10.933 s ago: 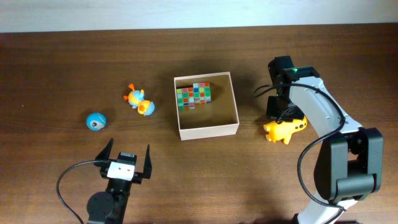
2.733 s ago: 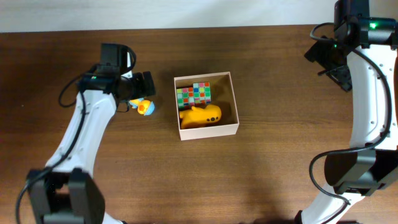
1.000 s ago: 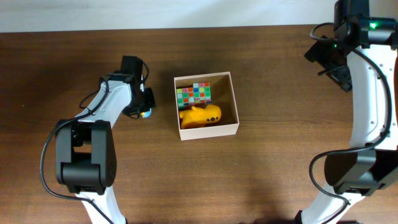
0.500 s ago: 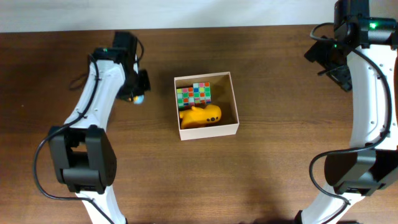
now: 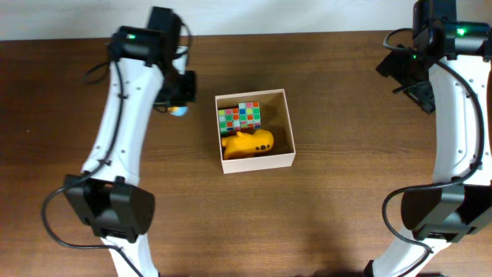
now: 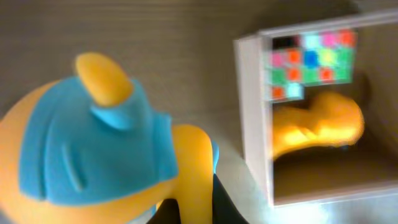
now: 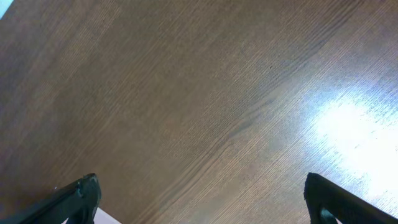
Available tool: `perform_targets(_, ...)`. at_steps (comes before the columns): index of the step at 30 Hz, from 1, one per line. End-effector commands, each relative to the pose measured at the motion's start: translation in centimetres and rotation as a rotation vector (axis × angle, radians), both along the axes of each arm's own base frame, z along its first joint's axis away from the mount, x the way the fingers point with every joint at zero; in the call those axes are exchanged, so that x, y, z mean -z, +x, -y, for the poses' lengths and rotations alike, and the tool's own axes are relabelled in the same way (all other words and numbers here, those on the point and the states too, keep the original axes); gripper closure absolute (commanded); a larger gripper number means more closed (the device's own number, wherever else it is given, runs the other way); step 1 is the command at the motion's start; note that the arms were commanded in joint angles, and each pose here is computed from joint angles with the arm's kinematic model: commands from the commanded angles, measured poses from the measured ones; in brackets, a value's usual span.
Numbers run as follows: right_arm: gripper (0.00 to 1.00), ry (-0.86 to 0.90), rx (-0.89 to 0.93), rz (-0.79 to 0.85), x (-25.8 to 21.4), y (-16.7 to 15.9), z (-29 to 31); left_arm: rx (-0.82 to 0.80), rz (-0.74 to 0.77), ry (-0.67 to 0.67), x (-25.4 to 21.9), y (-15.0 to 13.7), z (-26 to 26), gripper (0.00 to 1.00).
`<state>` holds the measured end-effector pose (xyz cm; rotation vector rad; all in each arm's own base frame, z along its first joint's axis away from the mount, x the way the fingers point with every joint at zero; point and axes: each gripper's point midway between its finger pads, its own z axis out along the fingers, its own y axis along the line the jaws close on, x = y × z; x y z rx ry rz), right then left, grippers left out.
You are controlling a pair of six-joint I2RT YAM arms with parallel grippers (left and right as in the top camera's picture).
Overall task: Pack container
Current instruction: 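Lift the duck toy and carry it right over the box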
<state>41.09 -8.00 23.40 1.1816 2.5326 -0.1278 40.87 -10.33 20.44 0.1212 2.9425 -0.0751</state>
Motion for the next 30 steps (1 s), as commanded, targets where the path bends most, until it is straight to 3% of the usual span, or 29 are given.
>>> perform_targets(1,0.01,-0.003,0.008,0.019,-0.6,0.0,0.2,0.178,0.021,0.004,-0.9,-0.9,3.4,0.93)
perform_targets(10,0.01,-0.003,0.008,0.019,-0.6,0.0,0.2,0.368,0.023,-0.003,-0.9,-4.5,11.4,0.92)
perform_targets(22,0.01,-0.003,0.008,0.019,-0.6,0.0,0.2,0.141,0.109,-0.167,-1.5,-5.1,19.4,0.92)
perform_targets(30,0.01,-0.003,0.008,0.019,-0.6,0.0,0.2,0.059,0.050,-0.155,1.7,-6.4,22.6,0.92)
